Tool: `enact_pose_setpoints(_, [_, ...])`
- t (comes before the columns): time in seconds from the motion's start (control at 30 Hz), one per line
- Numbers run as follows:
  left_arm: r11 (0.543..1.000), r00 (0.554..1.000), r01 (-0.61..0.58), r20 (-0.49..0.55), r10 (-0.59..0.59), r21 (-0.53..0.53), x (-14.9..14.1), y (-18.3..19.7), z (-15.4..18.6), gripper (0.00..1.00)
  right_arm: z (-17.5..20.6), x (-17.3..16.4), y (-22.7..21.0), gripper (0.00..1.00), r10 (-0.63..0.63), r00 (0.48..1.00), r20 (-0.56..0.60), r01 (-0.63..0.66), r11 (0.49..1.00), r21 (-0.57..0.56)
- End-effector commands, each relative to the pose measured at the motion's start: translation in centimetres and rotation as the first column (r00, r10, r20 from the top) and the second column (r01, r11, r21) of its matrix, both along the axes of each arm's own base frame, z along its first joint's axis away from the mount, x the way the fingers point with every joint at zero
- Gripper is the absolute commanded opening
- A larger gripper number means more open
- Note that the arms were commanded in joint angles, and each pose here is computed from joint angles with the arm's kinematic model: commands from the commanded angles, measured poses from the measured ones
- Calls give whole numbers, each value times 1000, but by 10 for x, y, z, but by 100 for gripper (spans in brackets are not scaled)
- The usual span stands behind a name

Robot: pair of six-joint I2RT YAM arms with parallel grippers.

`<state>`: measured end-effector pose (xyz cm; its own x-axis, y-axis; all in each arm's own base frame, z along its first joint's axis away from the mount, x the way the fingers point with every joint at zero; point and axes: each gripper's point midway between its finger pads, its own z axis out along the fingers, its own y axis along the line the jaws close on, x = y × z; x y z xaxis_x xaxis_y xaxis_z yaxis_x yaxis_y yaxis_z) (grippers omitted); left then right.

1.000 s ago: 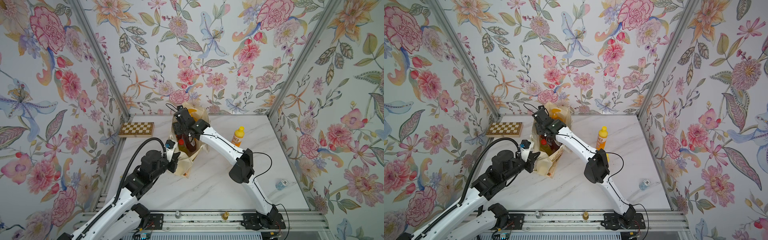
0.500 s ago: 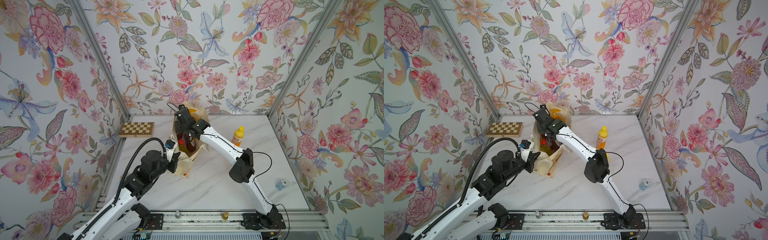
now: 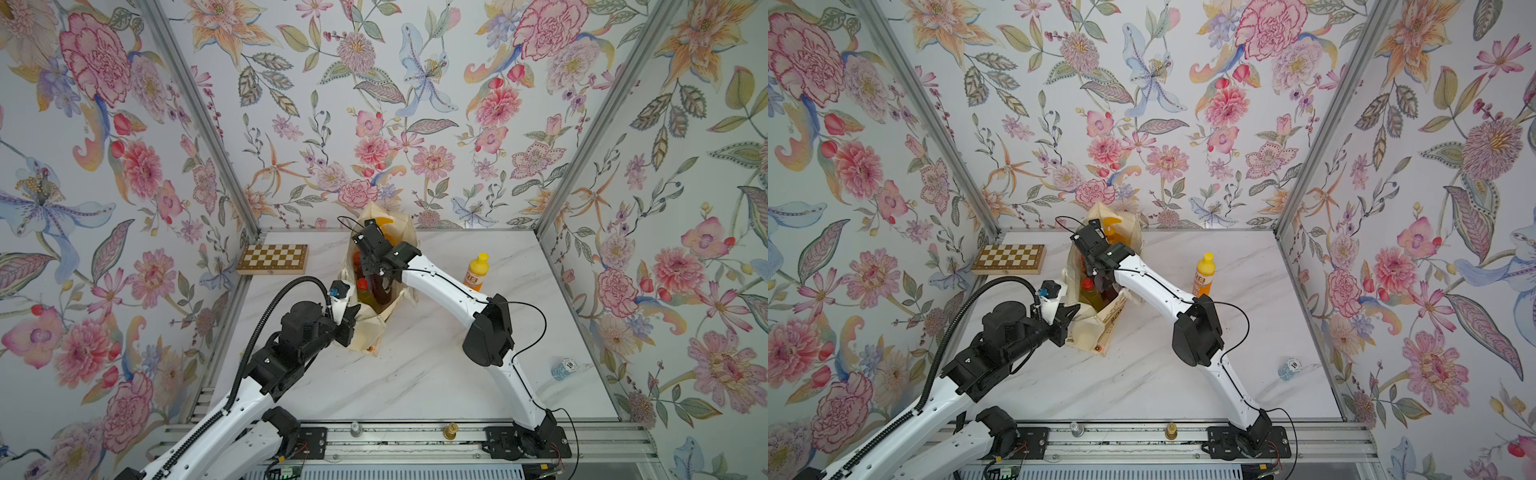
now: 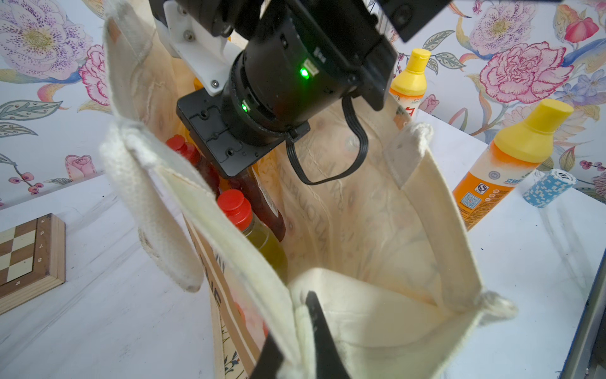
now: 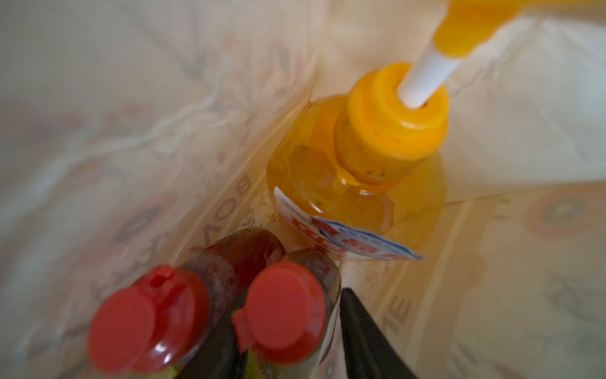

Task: Pack dish soap into the shopping bag
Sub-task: Adjust the bottle of dish soap in the shopping bag.

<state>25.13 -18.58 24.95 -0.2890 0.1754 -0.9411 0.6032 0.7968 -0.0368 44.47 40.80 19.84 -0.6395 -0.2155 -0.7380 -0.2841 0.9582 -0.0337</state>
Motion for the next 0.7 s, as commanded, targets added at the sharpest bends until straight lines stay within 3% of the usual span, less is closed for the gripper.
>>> enact_pose_setpoints(0.0, [999,994,34,106,-30,-36,-4,-5,29,0,26,1,-26,43,-67,998,23,67,998,8])
enact_pose_setpoints(0.33, [999,994,33,108,-30,-29,-4,-4,29,0,32,-1,-39,27,-88,996,26,85,992,94])
enact_pose_setpoints(0.67, [999,993,32,114,-28,-33,-2,-5,34,0,35,-10,-31,39,-6,1000,5,5,985,173])
